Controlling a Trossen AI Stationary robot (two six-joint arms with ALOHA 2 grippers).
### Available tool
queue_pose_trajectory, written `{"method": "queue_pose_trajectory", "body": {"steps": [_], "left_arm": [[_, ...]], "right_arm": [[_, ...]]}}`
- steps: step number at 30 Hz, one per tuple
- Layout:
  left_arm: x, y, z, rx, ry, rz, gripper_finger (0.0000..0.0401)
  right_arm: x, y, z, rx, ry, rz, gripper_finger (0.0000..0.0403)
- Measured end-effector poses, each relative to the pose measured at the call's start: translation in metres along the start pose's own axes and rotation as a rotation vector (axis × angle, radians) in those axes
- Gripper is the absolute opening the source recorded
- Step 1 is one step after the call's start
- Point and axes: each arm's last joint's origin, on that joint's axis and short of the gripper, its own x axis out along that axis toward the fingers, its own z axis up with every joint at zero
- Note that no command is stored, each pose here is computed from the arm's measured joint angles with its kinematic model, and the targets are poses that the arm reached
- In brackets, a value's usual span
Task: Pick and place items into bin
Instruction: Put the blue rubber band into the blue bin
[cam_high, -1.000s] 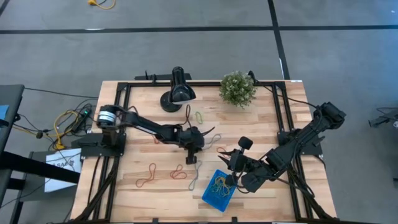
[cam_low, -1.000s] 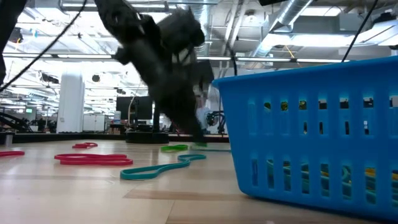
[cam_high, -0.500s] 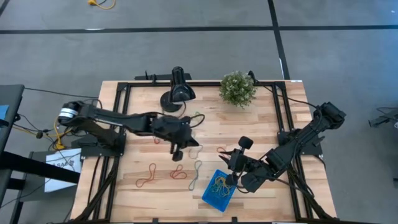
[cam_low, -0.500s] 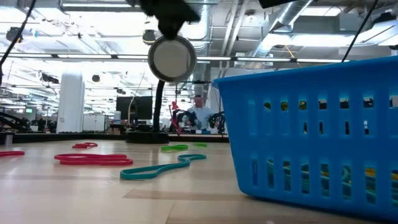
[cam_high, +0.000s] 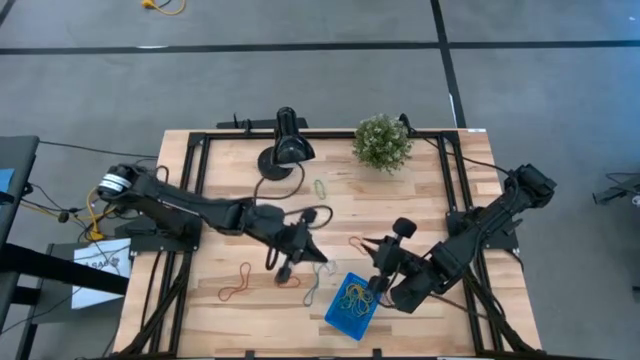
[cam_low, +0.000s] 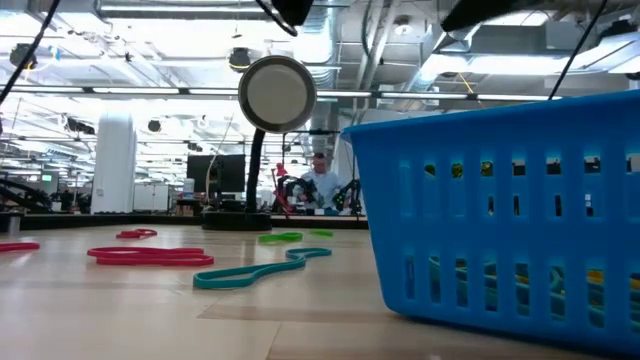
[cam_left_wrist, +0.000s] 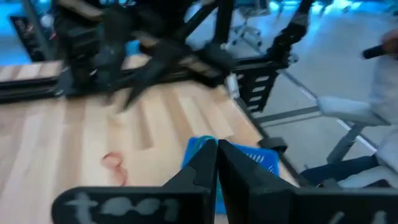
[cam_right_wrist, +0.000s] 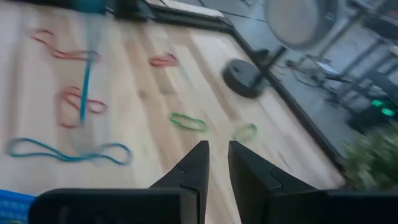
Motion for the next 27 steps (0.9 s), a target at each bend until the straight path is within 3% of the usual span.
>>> {"method": "queue_pose_trajectory", "body": {"steps": [9, 16, 20, 27], "left_arm": [[0.060, -0.013, -0.017, -0.001, -0.031, -0.071, 0.0000], [0.101, -0.012, -0.029, -0.050, 0.036, -0.104, 0.0000], [0.113, -0.011, -0.048, -0.100, 0.108, -0.095, 0.0000], [0.112, -0.013, -0.055, -0.132, 0.179, -0.089, 0.0000]], "right_arm": [[-0.007, -0.015, -0.024, 0.141, 0.147, -0.090, 0.0054], [-0.015, -0.012, -0.028, 0.155, 0.174, -0.055, 0.0054], [-0.021, -0.008, -0.030, 0.145, 0.175, -0.025, 0.0054], [-0.024, -0.006, -0.031, 0.141, 0.169, -0.011, 0.0054]]}}
